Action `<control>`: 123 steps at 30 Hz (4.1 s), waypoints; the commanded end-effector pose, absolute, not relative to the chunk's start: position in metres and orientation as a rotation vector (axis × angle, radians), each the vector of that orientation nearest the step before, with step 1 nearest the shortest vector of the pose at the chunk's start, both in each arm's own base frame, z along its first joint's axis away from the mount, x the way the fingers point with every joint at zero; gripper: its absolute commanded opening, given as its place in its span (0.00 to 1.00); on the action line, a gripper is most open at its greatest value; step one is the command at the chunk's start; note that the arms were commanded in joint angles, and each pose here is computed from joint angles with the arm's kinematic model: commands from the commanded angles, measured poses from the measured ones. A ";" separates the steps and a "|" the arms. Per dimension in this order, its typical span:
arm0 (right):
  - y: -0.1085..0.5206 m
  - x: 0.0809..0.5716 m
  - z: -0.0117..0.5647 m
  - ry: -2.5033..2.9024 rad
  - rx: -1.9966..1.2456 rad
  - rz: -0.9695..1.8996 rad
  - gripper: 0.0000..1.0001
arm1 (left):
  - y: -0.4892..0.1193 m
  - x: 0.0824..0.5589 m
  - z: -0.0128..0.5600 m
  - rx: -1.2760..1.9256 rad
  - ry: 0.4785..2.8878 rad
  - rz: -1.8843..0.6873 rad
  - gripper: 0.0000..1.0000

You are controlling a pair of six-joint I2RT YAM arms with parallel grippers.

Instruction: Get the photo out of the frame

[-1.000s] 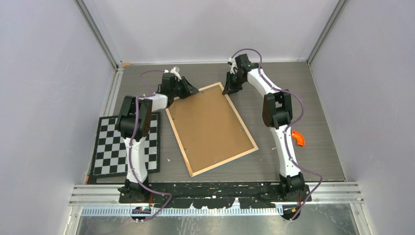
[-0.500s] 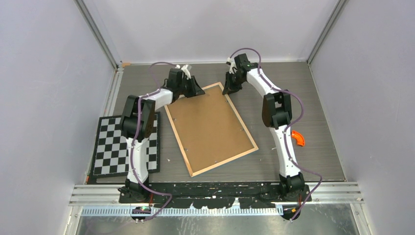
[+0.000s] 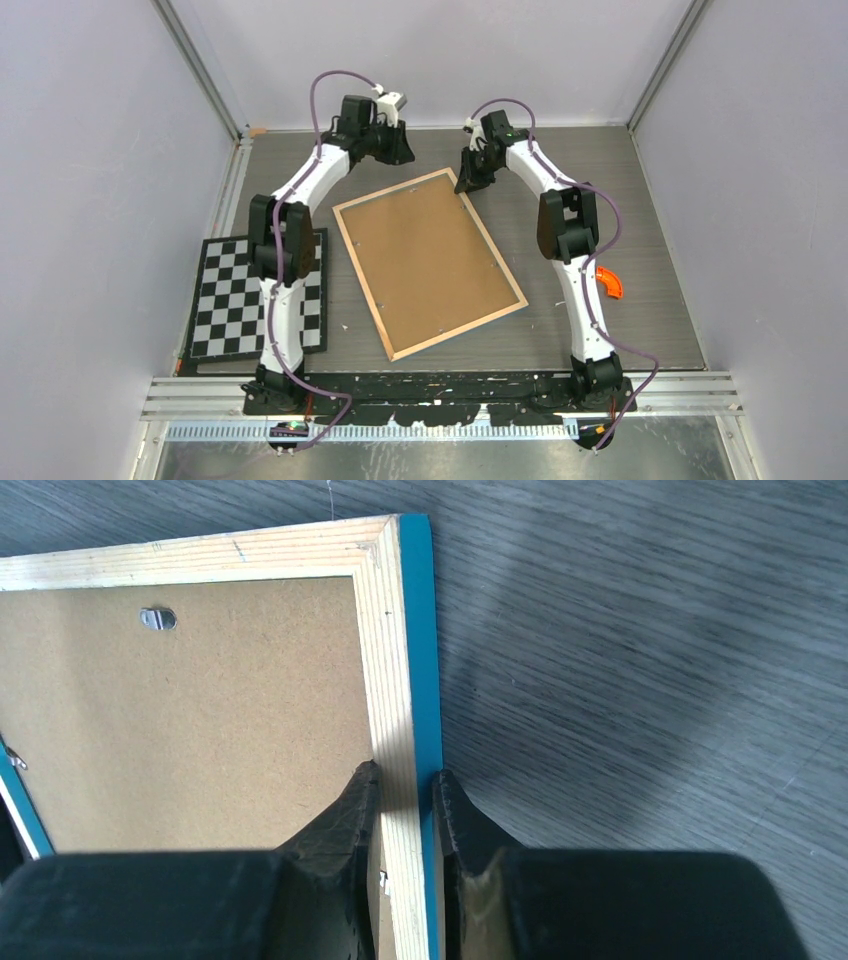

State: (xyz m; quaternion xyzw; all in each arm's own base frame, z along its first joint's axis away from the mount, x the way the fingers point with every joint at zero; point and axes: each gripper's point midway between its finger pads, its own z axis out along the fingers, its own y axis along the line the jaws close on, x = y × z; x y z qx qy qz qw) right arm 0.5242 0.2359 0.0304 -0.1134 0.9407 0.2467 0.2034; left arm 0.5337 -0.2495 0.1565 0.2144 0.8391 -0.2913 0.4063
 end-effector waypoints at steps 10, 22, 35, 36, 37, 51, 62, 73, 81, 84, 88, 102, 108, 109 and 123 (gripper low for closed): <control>0.249 0.498 0.029 2.699 -0.288 0.784 0.01 | -0.242 0.528 0.126 0.725 2.217 -0.597 0.00; 0.249 0.496 0.026 2.707 -0.286 0.785 0.01 | -0.242 0.540 0.111 0.656 2.253 -0.545 0.00; 0.249 0.496 0.024 2.709 -0.289 0.782 0.01 | -0.241 0.532 0.090 0.723 2.306 -0.522 0.00; 0.248 0.496 0.024 2.709 -0.289 0.779 0.01 | -0.242 0.529 0.090 0.742 2.308 -0.527 0.00; 0.248 0.496 0.023 2.710 -0.290 0.776 0.01 | -0.244 0.526 0.092 0.761 2.304 -0.540 0.00; 0.248 0.498 0.021 2.712 -0.287 0.773 0.01 | -0.250 0.491 0.092 0.933 2.342 -0.595 0.00; 0.253 0.493 0.024 2.706 -0.320 0.809 0.01 | -0.268 0.490 0.122 0.901 2.257 -0.716 0.00; 0.271 0.474 0.024 2.714 -0.391 0.877 0.01 | -0.308 0.476 0.127 0.870 2.203 -0.921 0.00; 0.275 0.466 0.022 2.727 -0.380 0.902 0.01 | -0.332 0.476 0.115 0.858 2.187 -0.900 0.00; 0.275 0.466 0.021 2.731 -0.370 0.898 0.00 | -0.337 0.475 0.110 0.865 2.190 -0.879 0.00; 0.273 0.467 0.018 2.734 -0.365 0.884 0.01 | -0.337 0.469 0.103 0.908 2.192 -0.867 0.00; 0.272 0.472 0.016 2.732 -0.354 0.874 0.01 | -0.330 0.436 0.091 1.194 2.125 -0.766 0.00; 0.271 0.473 0.015 2.732 -0.353 0.870 0.01 | -0.332 0.414 0.091 1.356 2.069 -0.793 0.00; 0.271 0.474 0.015 2.732 -0.353 0.868 0.01 | -0.334 0.411 0.091 1.375 2.056 -0.799 0.00; 0.269 0.473 0.016 2.735 -0.351 0.866 0.01 | -0.329 0.431 0.087 1.287 2.122 -0.597 0.00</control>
